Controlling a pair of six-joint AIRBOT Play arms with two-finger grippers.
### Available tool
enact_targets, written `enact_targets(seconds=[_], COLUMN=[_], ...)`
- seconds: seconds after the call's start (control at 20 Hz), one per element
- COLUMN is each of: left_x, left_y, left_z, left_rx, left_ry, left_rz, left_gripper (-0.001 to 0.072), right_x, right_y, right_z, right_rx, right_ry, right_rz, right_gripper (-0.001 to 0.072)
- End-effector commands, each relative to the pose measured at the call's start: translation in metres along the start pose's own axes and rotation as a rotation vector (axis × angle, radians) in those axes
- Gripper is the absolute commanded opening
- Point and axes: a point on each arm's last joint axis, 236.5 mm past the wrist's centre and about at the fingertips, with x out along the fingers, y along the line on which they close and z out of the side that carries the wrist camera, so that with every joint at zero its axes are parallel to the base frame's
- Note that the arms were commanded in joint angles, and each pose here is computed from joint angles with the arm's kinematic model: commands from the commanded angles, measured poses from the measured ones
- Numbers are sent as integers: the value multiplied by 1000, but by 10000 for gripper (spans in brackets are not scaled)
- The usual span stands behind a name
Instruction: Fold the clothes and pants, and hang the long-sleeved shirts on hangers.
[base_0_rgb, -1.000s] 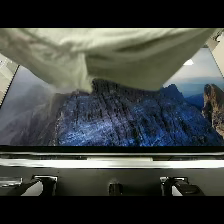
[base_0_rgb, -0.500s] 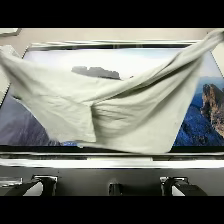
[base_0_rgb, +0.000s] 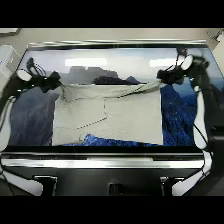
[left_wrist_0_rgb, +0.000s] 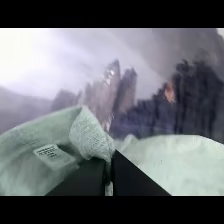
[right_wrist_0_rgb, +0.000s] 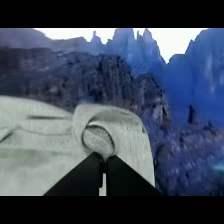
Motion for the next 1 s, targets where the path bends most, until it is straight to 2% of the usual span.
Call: enact_targets(seconds=[0.0,0.05,0.1,0.15,0.2,0.25,0.4,0.45,0.55,0.6,0.65,0.7,0.75,0.8,0.9,0.95], left_x=[62,66,64,59,50,37,-27,-51,-99,-120,-137,-153,-166,-174,-179,-178], left_y=[8,3,-2,-5,-9,-13,-18,-14,0,17,37,60,76,86,95,98], left_z=[5,6,6,8,12,19,47,54,56,51,41,26,11,-8,-57,-86], left_rx=[-83,-92,-87,-75,-55,-39,-8,-9,-13,-4,9,29,29,26,28,25], left_ry=[11,27,42,51,64,73,83,76,88,105,132,172,206,239,302,326], left_rz=[-47,-65,-74,-79,-87,-97,-117,-114,-87,-28,51,140,197,208,151,96], left_gripper=[20,65,201,360,523,617,615,613,612,612,612,612,612,612,613,613], right_x=[54,54,52,48,40,27,-30,-55,-103,-124,-144,-160,-175,-185,-201,-208], right_y=[-8,-8,-7,-7,-7,-6,-13,-19,-46,-59,-66,-65,-63,-61,-46,-35], right_z=[-3,-1,-2,-5,-8,-11,-9,-6,-7,-7,-8,-9,-14,-19,-22,-22], right_rx=[55,63,70,77,73,71,54,9,-103,-105,-87,-63,-40,-34,-51,-92], right_ry=[-4,-15,-10,6,26,43,54,43,33,21,9,-4,-4,3,-14,-27], right_rz=[-2,0,0,-2,-5,-9,1,3,-66,-110,-127,-121,-124,-121,-72,-29], right_gripper=[38,48,155,382,569,608,606,559,295,201,178,186,231,308,397,396])
